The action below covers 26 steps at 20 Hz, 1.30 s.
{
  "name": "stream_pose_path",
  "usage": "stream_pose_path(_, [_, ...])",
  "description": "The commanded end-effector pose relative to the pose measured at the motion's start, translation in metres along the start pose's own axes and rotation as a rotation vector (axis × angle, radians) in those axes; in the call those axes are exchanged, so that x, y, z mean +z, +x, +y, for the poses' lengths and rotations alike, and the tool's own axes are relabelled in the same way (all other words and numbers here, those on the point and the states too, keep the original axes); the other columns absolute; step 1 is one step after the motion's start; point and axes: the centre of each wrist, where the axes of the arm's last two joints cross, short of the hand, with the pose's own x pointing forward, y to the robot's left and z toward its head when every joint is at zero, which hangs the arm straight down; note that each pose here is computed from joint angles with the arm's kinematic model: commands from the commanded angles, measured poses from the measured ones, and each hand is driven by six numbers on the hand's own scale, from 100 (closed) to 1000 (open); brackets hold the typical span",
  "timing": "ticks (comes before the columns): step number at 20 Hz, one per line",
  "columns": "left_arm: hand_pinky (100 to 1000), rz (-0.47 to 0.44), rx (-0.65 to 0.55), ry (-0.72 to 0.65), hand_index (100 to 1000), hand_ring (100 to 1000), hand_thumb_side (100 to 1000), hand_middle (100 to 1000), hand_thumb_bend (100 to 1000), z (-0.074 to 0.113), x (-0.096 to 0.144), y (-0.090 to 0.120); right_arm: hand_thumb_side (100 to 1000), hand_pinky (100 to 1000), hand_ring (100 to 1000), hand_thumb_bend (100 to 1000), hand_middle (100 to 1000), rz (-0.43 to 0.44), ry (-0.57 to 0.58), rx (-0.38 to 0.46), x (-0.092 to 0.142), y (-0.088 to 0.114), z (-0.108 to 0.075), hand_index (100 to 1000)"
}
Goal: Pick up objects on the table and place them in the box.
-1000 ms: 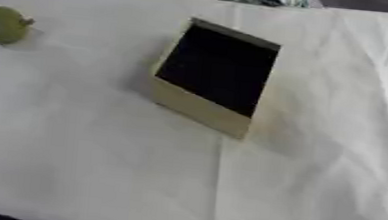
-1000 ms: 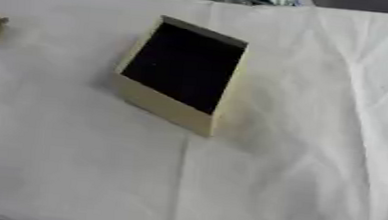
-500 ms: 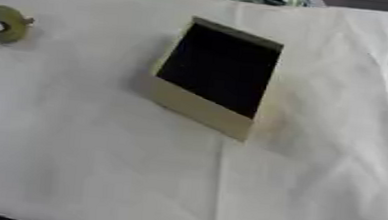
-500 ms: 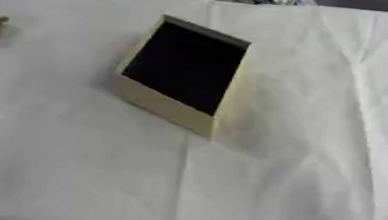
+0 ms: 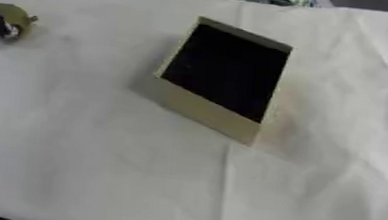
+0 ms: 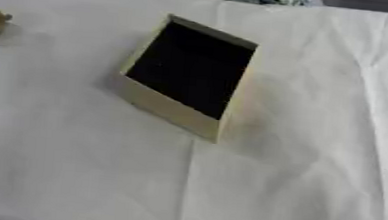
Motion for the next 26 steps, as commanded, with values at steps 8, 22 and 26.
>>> stream_pose_path(8, [897, 0.058, -0.029, 0.013, 891, 863, 100, 785, 318, 0.013, 0.001, -0.003, 563, 820, 712, 100, 710, -0.046, -0.003, -0.016, -0.009, 0.008, -0.002, 767])
stream_pose_path(22, [820, 0.104, -0.058, -0.014, 872, 785, 100, 723, 297, 0.006, -0.001, -0.003, 565, 819, 707, 100, 704, -0.044, 0.002, -0.028, -0.008, 0.008, 0.0, 763])
stream_pose_path(26, [749, 0.103, -0.079, -0.005, 840, 696, 100, 625, 201, 0.006, -0.001, 0.0, 566, 819, 707, 100, 702, -0.044, 0.002, -0.031, -0.008, 0.008, 0.0, 762])
